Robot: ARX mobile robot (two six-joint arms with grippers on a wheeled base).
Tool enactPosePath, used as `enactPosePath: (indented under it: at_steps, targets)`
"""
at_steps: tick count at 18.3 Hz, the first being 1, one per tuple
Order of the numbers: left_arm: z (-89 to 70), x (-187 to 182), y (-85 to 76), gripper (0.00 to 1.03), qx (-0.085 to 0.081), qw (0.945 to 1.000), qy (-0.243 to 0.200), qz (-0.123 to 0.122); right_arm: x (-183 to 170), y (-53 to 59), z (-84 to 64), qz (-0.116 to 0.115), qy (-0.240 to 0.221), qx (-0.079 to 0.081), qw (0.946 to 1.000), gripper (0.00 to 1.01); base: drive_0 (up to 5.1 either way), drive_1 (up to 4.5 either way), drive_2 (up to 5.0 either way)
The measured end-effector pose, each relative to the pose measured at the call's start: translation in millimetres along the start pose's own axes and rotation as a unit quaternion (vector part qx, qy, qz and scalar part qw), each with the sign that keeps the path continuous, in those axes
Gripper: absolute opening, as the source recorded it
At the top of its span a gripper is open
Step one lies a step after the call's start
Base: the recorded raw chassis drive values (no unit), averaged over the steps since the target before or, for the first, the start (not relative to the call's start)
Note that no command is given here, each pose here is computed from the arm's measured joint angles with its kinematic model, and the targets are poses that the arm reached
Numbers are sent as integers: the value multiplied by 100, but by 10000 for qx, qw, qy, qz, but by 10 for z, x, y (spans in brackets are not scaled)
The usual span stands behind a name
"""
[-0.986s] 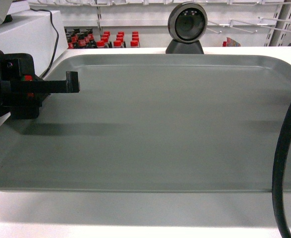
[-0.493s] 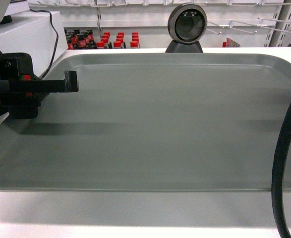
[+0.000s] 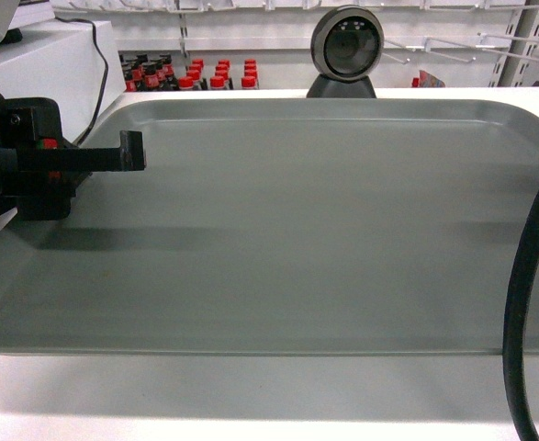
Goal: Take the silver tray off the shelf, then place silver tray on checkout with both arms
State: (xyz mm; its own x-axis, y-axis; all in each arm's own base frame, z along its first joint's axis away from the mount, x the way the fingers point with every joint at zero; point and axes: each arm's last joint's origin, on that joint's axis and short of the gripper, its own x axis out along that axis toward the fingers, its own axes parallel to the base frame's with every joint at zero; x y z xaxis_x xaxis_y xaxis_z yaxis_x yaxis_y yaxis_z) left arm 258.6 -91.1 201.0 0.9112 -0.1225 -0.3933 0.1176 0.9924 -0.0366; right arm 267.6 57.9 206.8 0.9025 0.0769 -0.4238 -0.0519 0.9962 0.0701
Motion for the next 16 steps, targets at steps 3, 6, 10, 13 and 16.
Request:
enactPosePath:
  at_steps: [3,6,10,13,16]
  targets:
    - [1,0,0,3,0,10000,-2,0,0,0,0,0,0,0,10000,3,0,0,0]
    - [0,0,0,3,0,10000,0,0,0,0,0,2,0,0,10000,3,0,0,0]
    - [1,0,0,3,0,10000,-2,0,0,1,6,5,-34,8,10000,3,0,0,0]
    - [-13,48,-167,3,-115,9864,-1236,1081,56,3,-23,191,-1221,281,9919,2,0,0,0]
    - [3,86,-246,3,-62,9762,-1556,1510,93,-49,46,260,-1557,364,9868,2,0,0,0]
